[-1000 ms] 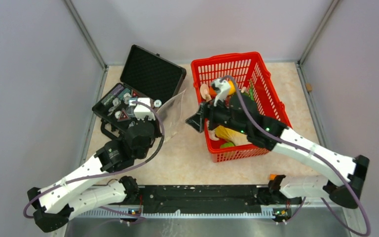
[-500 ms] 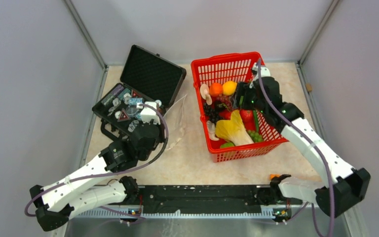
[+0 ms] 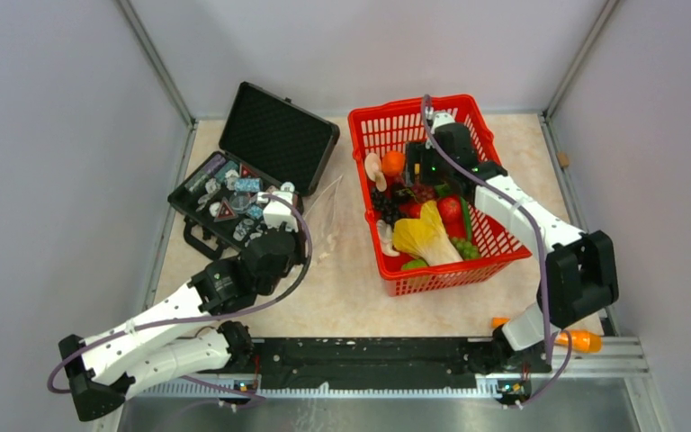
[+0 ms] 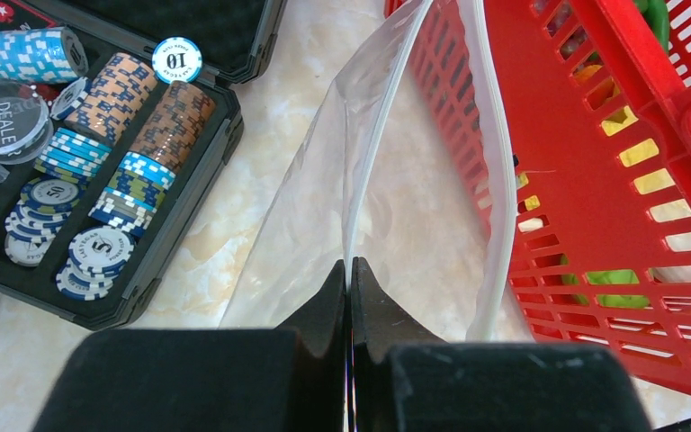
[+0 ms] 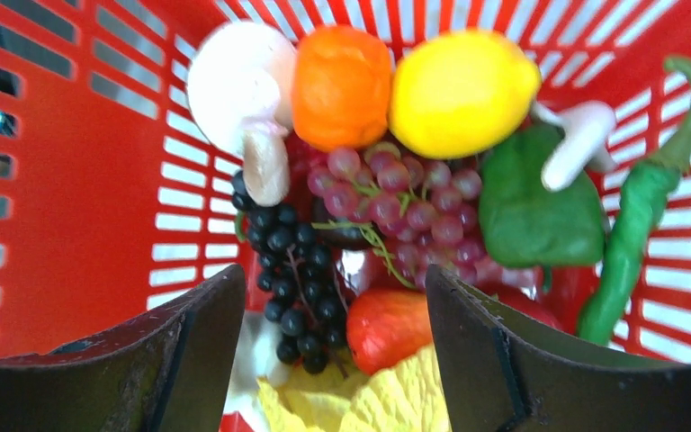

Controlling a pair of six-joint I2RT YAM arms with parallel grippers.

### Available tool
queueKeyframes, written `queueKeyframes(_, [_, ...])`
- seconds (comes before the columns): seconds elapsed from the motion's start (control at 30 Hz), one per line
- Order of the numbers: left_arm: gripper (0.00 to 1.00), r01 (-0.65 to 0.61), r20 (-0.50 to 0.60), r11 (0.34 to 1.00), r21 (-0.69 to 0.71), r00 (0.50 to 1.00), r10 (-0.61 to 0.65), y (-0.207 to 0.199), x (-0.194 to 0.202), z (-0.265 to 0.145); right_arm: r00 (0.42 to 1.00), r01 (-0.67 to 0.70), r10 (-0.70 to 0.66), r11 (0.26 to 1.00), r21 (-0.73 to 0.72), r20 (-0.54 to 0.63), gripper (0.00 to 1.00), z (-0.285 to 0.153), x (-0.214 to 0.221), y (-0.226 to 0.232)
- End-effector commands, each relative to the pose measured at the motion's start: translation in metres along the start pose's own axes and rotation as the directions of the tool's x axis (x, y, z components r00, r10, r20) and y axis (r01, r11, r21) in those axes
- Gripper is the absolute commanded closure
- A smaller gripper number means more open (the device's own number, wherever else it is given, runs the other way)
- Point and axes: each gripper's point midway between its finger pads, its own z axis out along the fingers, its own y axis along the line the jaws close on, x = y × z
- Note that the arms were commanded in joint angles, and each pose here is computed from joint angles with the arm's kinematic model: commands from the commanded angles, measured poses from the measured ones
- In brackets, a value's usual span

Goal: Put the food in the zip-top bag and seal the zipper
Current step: Pick up the fake fruit from the bin.

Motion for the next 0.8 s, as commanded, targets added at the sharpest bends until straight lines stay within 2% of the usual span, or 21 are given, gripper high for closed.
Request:
queueKeyframes(0.0, [1.00,0.024,0.037,0.999,0.040,0.999,-0.026,-0.010,-0.009,0.001,0.977,0.075,-0.056,0.994,-0.084,0.206,0.28,0.005,-0.066,0.021])
queueKeyframes(0.17, [1.00,0.028,0.031,0.997,0.070,0.999,-0.030,-0.017,-0.010,0.002,0.991,0.113,-0.110,0.993,-0.031,0.071,0.29,0.061,-0.058,0.013])
queueKeyframes(0.3, [1.00,0.022,0.018,0.997,0.079,1.000,-0.024,-0.021,-0.007,0.004,0.991,0.128,-0.126,0.991,-0.027,0.041,0.29,0.087,-0.054,0.012])
queueKeyframes(0.4, [1.00,0.013,0.016,0.996,0.083,1.000,-0.014,-0.021,-0.008,0.004,0.992,0.125,-0.126,0.990,0.058,0.026,0.29,0.100,-0.053,-0.003])
queueKeyframes(0.6, [1.00,0.006,0.025,0.997,0.079,1.000,-0.008,-0.020,-0.010,0.004,0.987,0.157,-0.157,0.987,0.043,0.011,0.29,0.120,-0.043,-0.003])
queueKeyframes(0.77, [1.00,0.001,0.026,0.997,0.081,1.000,-0.003,-0.021,-0.011,0.003,0.990,0.137,-0.136,0.989,0.049,-0.024,0.40,0.129,-0.031,-0.006])
